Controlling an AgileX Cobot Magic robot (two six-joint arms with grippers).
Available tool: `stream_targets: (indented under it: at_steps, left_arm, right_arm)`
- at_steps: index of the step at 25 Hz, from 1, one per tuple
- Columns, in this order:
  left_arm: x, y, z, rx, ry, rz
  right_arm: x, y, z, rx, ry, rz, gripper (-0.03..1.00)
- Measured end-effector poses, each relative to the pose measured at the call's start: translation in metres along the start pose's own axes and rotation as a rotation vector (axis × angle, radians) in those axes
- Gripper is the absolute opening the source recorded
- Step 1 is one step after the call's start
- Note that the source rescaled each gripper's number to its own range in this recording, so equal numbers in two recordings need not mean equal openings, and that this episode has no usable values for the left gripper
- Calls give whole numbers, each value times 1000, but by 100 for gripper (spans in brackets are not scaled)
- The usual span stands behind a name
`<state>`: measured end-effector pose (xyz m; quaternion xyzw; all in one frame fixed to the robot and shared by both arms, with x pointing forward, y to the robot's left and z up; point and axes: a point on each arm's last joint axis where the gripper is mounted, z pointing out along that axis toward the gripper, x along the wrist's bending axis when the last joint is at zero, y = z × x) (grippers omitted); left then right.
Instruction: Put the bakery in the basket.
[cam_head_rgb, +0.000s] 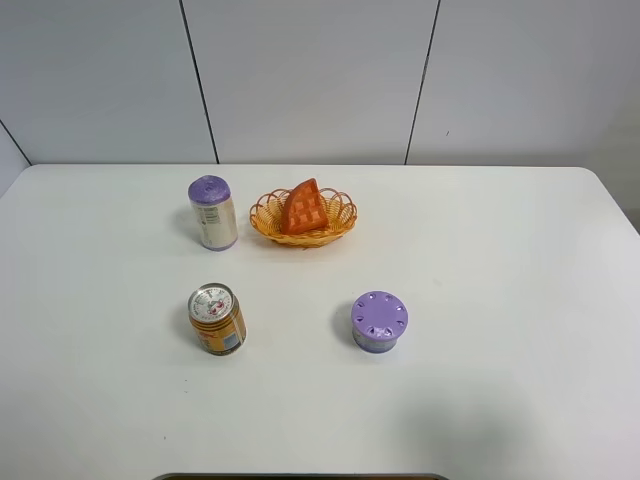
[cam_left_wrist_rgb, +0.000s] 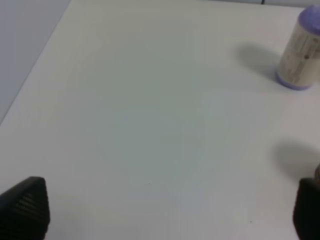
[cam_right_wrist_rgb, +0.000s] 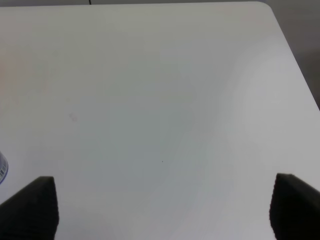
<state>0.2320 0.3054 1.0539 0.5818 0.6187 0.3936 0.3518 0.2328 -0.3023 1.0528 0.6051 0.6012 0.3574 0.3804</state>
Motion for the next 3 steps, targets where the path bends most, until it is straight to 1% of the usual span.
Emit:
stream_targets:
  at_steps: [3]
  left_arm:
    - [0, 0, 0, 0, 0, 0]
  right_arm:
    - [0, 0, 0, 0, 0, 0, 80]
